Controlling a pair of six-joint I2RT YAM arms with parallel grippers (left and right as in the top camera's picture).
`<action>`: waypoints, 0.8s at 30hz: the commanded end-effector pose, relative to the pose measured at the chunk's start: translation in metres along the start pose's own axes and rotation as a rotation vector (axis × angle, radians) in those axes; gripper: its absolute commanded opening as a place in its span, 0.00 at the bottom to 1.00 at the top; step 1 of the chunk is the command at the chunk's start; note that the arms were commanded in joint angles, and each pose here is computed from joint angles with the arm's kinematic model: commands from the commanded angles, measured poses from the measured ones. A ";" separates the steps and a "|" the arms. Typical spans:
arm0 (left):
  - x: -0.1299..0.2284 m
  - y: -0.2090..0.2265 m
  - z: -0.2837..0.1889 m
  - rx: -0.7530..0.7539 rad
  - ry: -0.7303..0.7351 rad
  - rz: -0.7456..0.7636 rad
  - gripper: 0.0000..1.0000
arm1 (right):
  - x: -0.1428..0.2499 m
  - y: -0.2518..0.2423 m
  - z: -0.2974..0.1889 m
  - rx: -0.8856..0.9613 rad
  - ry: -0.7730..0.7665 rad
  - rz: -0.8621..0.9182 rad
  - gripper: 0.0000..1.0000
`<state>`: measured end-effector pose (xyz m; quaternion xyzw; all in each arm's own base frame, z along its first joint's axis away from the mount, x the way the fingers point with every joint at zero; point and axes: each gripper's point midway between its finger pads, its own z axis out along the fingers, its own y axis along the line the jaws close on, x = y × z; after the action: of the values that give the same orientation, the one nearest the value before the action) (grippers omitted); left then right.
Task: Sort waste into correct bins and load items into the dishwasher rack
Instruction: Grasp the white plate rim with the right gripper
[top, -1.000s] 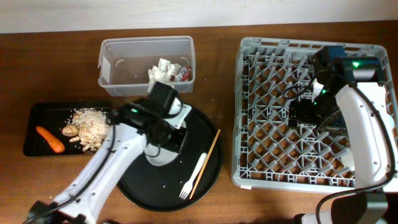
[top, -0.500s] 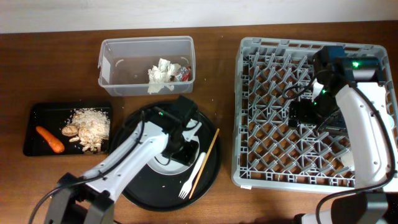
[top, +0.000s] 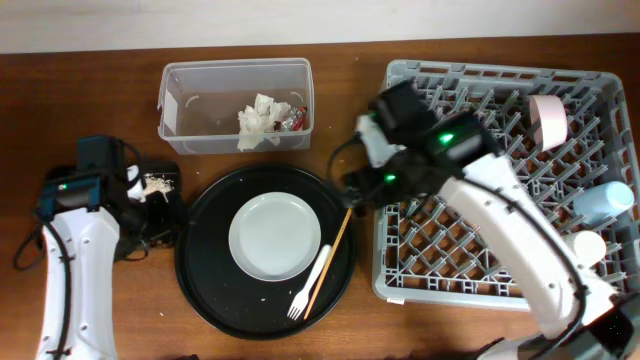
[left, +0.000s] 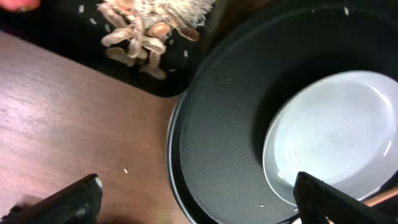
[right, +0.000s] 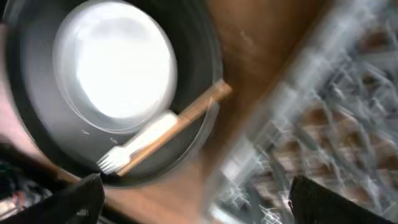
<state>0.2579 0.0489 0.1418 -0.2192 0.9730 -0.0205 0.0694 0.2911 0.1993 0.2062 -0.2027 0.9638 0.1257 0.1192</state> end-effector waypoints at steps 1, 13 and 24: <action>-0.005 0.010 -0.007 -0.003 -0.026 -0.061 0.99 | 0.000 0.044 0.026 -0.049 0.034 -0.103 0.98; -0.006 0.010 -0.007 -0.001 -0.032 -0.061 0.99 | 0.018 0.039 0.162 0.003 0.315 0.042 0.90; -0.007 0.009 -0.006 0.000 -0.035 -0.060 0.99 | 0.037 0.042 0.224 0.033 0.405 0.064 0.65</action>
<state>0.2573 0.0584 0.1420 -0.2422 0.9673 -0.0199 0.0725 0.2882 0.2798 0.0073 -0.1957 0.9762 0.0694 -0.0629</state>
